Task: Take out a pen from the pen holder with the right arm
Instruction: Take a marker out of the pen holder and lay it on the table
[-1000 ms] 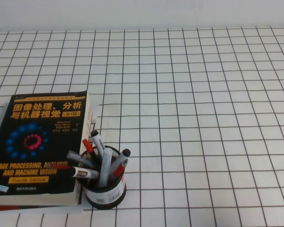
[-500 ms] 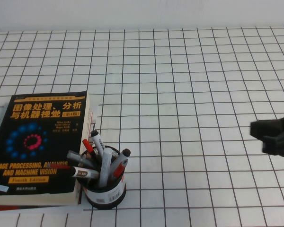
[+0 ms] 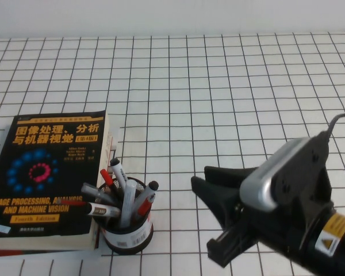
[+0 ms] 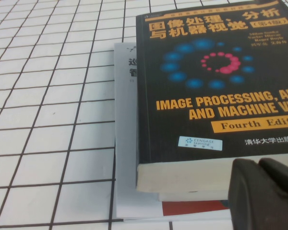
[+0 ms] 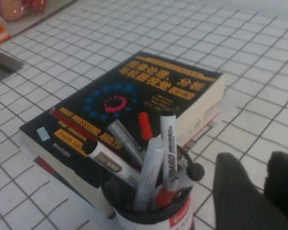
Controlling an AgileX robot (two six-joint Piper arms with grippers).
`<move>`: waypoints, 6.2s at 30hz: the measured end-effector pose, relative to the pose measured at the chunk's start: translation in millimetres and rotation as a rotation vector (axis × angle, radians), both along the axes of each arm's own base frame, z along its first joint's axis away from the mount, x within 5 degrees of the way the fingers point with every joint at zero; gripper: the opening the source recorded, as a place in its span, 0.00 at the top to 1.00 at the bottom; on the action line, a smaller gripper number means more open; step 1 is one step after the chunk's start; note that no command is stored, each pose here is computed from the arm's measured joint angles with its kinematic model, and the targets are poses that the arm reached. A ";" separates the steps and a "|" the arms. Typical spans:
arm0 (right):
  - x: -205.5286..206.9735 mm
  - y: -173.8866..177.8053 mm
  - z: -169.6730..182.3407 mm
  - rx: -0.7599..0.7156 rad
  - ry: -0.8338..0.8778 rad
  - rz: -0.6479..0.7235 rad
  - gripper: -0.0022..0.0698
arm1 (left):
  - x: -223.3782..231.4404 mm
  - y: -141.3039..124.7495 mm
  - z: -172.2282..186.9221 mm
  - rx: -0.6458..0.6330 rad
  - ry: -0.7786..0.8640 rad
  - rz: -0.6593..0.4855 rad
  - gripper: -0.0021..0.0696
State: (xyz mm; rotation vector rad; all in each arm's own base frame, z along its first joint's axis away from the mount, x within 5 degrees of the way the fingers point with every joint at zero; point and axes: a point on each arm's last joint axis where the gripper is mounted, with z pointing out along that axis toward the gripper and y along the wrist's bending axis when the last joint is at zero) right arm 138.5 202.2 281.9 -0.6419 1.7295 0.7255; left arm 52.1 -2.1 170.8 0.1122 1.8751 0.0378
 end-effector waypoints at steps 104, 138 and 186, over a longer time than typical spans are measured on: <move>16.5 82.3 -91.6 0.268 -0.017 -0.069 0.86 | 0.0 0.0 0.0 0.000 0.000 0.000 0.98; 70.2 14.6 84.9 -0.069 0.227 0.034 0.86 | 0.0 0.0 0.0 0.000 0.000 0.000 0.98; 316.4 68.4 -88.9 -0.226 1.028 -0.087 0.66 | 0.0 0.0 0.0 0.000 0.000 0.000 0.98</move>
